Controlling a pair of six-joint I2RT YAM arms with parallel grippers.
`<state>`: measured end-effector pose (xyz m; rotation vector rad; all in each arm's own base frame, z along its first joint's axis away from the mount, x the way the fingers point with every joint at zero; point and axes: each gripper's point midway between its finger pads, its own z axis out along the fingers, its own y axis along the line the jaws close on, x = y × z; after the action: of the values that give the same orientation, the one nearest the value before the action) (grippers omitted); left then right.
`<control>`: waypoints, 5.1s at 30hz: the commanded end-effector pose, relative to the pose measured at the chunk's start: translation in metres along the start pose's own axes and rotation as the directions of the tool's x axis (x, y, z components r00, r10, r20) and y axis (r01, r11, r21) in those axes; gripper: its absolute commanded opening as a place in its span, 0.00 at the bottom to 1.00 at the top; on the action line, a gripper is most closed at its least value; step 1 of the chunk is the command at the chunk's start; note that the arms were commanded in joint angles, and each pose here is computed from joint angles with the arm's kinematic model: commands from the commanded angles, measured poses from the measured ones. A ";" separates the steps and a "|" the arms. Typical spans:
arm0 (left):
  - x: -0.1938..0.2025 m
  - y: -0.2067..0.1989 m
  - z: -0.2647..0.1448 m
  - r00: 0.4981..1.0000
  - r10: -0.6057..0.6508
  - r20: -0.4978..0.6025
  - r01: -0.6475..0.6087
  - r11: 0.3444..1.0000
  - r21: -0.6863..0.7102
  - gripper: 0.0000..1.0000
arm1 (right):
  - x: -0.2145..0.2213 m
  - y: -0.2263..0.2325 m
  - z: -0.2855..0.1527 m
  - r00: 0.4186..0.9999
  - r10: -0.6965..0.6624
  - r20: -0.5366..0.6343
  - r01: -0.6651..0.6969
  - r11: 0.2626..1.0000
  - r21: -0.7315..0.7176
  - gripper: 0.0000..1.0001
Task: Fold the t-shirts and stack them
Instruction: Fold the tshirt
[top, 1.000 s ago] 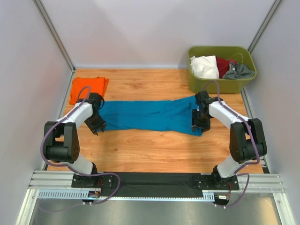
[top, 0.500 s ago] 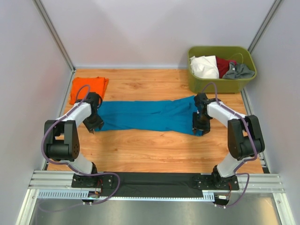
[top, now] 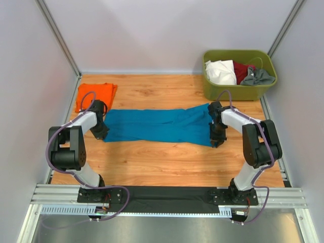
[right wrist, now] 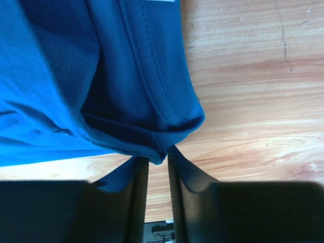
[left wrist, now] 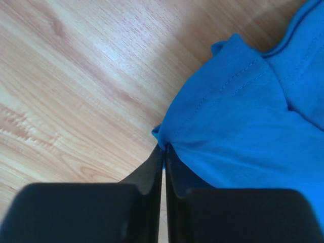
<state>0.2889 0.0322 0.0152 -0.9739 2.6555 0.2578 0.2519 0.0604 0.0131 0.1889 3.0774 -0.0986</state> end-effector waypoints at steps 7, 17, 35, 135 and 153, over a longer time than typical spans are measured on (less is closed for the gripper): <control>-0.008 0.024 0.010 0.992 0.125 -0.007 -0.125 0.986 -0.114 0.00 | -0.020 -0.015 -0.008 0.999 0.012 0.047 -0.016 0.997 0.075 0.09; -0.012 0.042 0.010 0.960 0.277 -0.036 -0.279 0.942 -0.186 0.00 | -0.024 -0.026 -0.009 0.998 0.042 0.049 -0.047 0.994 0.097 0.05; -0.018 0.026 -0.049 0.958 0.288 -0.010 -0.288 0.958 -0.015 0.59 | -0.025 -0.008 -0.060 0.995 0.068 0.075 -0.066 0.997 -0.032 0.42; 0.220 -0.144 -0.135 0.661 0.746 0.073 -0.672 0.546 0.500 0.68 | -0.239 0.274 -0.074 0.854 -0.016 0.520 0.205 0.929 -0.309 0.99; 0.283 -0.146 -0.109 0.656 0.744 -0.126 -0.633 0.634 0.444 0.68 | -0.291 0.265 -0.008 0.836 0.054 0.546 0.136 0.944 -0.300 1.00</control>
<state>0.1567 -0.2587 0.0164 0.2407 3.0624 -0.2269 0.5460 0.3043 0.0367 -0.0118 2.5113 0.3087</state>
